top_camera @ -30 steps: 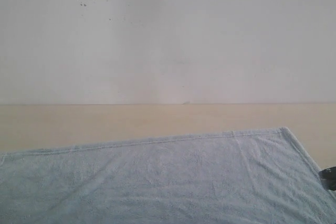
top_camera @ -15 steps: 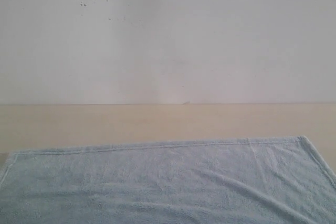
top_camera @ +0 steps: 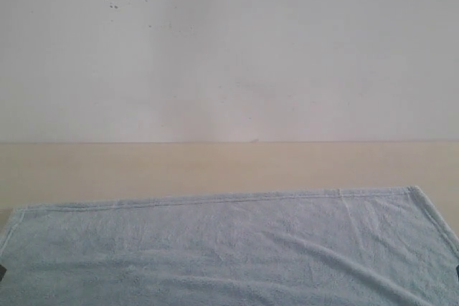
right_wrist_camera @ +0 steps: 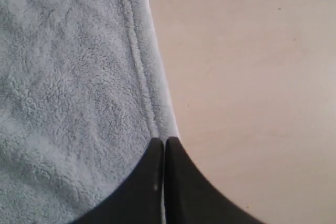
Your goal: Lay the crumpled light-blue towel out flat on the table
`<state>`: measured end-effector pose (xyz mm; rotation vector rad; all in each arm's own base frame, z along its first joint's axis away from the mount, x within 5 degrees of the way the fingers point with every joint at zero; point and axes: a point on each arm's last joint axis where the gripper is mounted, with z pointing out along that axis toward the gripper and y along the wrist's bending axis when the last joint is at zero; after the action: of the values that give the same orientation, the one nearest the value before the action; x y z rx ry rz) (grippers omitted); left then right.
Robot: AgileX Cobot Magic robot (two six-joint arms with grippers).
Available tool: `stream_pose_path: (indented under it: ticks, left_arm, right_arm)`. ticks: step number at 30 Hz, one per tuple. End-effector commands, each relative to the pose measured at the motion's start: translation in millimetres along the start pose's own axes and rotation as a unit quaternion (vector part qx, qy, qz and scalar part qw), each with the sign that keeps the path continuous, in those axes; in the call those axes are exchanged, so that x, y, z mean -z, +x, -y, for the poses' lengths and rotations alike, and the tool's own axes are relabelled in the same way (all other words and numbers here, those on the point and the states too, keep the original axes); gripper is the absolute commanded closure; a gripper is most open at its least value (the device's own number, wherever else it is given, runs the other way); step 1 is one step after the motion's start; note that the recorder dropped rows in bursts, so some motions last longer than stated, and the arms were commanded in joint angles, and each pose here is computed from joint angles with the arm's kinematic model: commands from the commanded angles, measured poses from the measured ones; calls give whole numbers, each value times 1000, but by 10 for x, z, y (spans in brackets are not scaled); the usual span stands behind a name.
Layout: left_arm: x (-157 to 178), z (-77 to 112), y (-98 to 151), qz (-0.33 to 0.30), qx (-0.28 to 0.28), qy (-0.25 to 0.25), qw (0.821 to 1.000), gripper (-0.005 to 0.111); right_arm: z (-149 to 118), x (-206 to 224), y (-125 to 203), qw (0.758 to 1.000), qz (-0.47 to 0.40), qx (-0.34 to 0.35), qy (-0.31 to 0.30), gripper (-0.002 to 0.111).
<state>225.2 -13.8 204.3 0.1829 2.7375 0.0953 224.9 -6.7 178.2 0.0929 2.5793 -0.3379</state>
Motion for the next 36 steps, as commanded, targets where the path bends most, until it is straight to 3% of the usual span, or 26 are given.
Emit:
stream_pose_path:
  ticks: [1,7,23,36]
  left_arm:
    - [4,10,27,-2,11,6,1000,103]
    - [4,17,31,-4,17,10,1000,103]
    - [5,25,-18,23,18,15,999,103]
    - [16,24,-24,28,18,15,999,103]
  right_arm:
    - [-26,16,-33,999,25,24,-20,108]
    - [-161,-8,-254,992,85,52,-78,108]
    - [-409,-872,-1328,996,58,68,-20,108]
    - [-309,-1515,-1591,997,41,66,5,108]
